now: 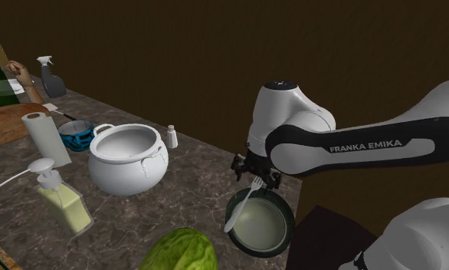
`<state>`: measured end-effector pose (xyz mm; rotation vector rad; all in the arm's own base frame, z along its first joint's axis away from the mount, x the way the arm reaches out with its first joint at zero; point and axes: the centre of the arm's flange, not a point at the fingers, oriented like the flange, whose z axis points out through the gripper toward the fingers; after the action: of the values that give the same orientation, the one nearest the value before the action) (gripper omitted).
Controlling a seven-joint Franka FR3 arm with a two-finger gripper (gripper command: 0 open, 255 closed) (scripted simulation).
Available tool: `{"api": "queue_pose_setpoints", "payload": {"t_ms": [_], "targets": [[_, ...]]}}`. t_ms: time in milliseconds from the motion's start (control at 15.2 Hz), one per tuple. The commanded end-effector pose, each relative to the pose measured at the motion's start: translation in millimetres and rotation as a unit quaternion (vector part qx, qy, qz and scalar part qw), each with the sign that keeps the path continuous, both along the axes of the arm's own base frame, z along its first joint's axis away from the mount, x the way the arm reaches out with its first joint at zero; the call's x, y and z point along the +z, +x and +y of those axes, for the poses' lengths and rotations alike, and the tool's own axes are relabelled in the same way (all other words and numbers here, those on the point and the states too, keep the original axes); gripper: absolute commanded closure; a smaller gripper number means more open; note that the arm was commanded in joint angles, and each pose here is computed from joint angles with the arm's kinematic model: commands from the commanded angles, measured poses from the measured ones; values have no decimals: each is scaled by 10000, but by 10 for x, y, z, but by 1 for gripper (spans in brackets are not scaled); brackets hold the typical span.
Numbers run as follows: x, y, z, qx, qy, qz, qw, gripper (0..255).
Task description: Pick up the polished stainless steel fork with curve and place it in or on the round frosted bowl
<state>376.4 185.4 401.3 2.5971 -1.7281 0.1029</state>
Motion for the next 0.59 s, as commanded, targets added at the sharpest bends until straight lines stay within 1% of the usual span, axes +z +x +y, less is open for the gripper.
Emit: {"api": "queue_pose_setpoints", "payload": {"t_ms": [0, 132, 528], "targets": [[208, -14, 12, 0, 0, 3, 10000, 0], [443, -24, 25, 0, 0, 3, 10000, 0], [443, -24, 25, 0, 0, 3, 10000, 0]]}}
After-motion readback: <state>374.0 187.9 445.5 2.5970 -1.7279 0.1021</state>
